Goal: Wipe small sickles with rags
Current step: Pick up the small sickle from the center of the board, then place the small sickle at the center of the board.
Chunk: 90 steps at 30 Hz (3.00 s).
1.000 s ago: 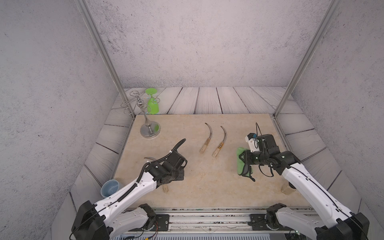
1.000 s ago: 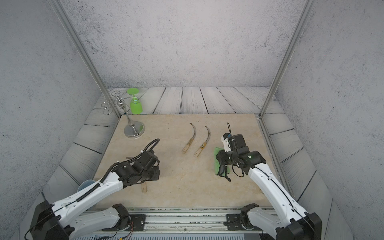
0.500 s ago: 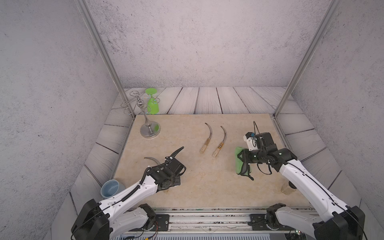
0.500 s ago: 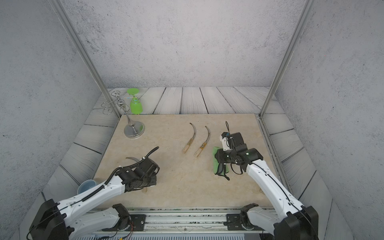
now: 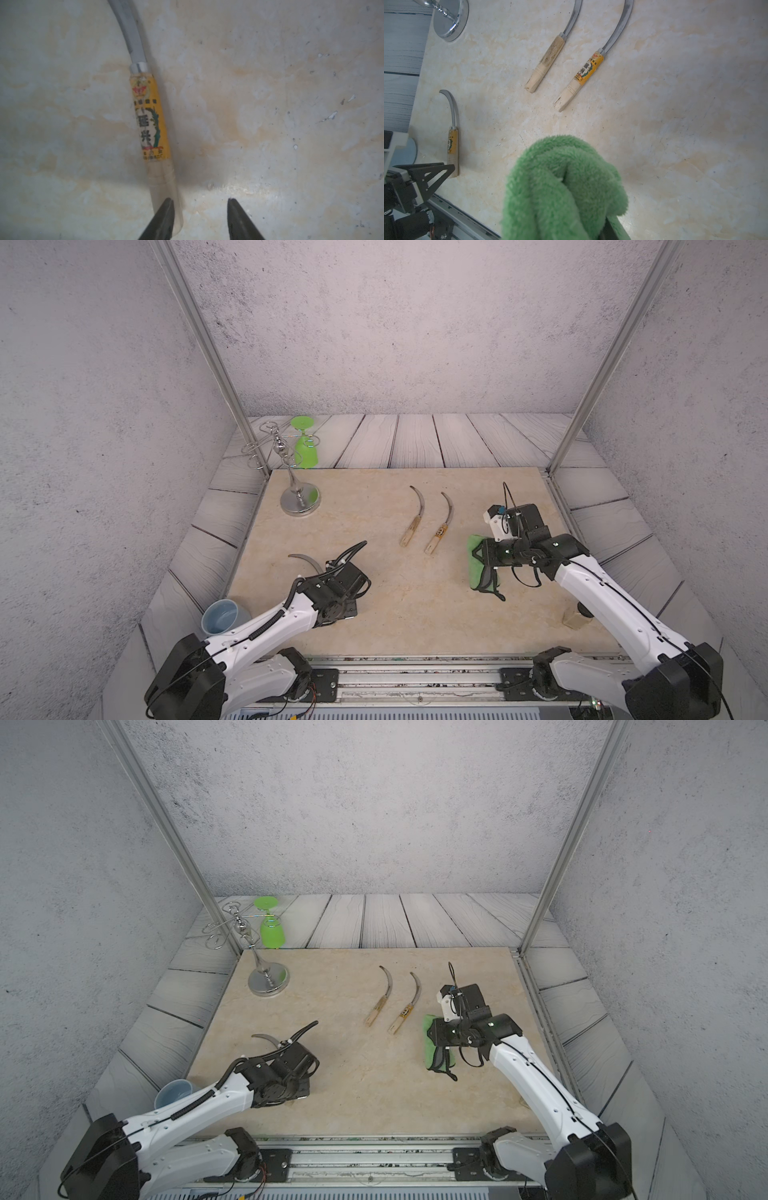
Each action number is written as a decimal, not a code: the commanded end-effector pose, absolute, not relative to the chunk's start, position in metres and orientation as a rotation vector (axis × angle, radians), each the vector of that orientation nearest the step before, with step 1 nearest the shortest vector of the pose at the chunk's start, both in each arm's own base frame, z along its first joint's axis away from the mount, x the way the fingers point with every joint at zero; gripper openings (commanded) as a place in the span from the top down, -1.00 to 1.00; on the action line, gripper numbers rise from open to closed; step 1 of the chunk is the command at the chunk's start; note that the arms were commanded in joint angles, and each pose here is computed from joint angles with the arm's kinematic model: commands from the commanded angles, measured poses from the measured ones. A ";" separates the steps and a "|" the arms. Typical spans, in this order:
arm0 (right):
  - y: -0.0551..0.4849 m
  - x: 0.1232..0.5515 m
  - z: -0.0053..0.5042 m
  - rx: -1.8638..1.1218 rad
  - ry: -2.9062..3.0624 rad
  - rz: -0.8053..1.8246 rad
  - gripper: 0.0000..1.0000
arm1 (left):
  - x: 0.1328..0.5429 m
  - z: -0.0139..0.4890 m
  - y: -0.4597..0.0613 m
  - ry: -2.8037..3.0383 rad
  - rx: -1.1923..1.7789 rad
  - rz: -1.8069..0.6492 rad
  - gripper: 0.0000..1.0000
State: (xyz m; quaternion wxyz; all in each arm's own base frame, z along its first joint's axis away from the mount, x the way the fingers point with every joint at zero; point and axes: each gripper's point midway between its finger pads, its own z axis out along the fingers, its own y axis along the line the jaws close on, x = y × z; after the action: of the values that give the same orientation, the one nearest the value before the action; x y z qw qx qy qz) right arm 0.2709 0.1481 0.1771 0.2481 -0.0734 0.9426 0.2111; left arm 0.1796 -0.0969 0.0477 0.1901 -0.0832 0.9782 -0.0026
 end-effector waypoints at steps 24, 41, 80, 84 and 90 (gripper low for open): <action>0.158 0.282 0.187 -0.216 2.539 0.628 0.37 | 0.163 0.010 -0.074 2.817 -0.374 0.008 0.18; 0.155 0.285 0.192 -0.201 2.536 0.600 0.37 | 0.170 0.019 -0.113 2.859 -0.188 -0.216 1.00; 0.121 0.286 0.192 -0.102 2.580 0.409 0.37 | 0.115 0.036 -0.348 2.683 1.282 -0.335 1.00; 0.113 0.290 0.186 -0.067 2.598 0.382 0.37 | 0.115 0.028 -0.365 2.665 1.362 -0.365 1.00; 0.100 0.297 0.177 -0.003 2.624 0.326 0.38 | 0.115 0.018 -0.382 2.631 1.456 -0.393 1.00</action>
State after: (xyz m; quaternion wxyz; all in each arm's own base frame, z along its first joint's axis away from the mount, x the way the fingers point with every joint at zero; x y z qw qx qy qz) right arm 0.2940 0.1099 0.1848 0.2567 -0.0148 0.9559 0.1420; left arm 0.1227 -0.3757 0.0197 0.0679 0.4449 0.8850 -0.1190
